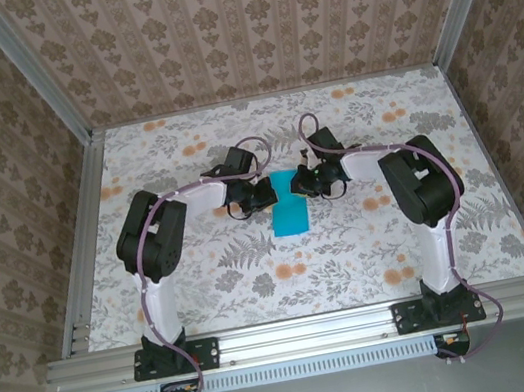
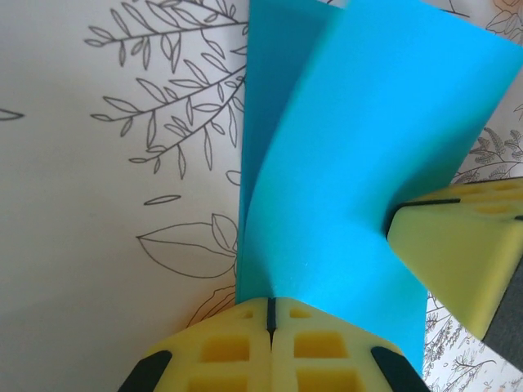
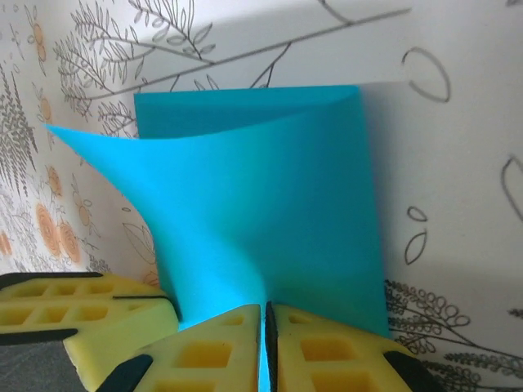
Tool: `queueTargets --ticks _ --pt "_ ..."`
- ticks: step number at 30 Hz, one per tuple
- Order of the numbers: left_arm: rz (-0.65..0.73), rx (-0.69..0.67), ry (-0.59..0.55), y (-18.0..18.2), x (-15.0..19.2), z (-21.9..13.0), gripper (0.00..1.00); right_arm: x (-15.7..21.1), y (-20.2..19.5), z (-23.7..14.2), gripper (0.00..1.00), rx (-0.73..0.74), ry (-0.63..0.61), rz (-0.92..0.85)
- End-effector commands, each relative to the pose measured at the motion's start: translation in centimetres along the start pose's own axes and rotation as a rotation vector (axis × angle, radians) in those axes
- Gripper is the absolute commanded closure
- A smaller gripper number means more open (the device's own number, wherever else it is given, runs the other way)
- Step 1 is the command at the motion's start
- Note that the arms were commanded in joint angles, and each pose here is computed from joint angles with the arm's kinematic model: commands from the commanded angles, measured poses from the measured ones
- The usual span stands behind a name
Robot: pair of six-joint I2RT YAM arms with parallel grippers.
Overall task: Fold a paper plane with a square sheet of paper (pick it up from the middle)
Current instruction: Fold the square sheet of paper in half at the center of the table.
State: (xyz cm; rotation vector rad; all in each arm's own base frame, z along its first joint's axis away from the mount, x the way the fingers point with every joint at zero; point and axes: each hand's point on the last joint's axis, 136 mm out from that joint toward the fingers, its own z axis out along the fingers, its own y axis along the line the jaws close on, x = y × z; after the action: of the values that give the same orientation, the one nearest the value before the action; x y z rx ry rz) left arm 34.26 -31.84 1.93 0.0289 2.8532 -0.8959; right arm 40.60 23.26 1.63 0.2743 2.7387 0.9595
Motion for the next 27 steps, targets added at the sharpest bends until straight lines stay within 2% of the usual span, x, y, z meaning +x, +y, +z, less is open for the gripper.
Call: queueTargets --ticks 1,10,24,27 --pt "-0.051 -0.186 0.154 5.8 4.7 2.5 0.97 -0.8 -2.5 0.8 0.87 0.079 -0.023 0.056" --pt "-0.045 -0.19 0.157 5.7 4.6 2.3 0.97 -2.7 1.5 -1.3 0.87 -0.035 -0.07 0.021" --pt "-0.038 -0.191 0.165 5.7 4.8 2.3 0.97 -4.3 -1.8 1.2 0.88 0.057 -0.077 0.078" --pt "-0.037 -0.191 0.165 5.7 4.8 2.3 0.97 -4.9 -1.1 0.6 0.88 0.032 -0.1 0.07"
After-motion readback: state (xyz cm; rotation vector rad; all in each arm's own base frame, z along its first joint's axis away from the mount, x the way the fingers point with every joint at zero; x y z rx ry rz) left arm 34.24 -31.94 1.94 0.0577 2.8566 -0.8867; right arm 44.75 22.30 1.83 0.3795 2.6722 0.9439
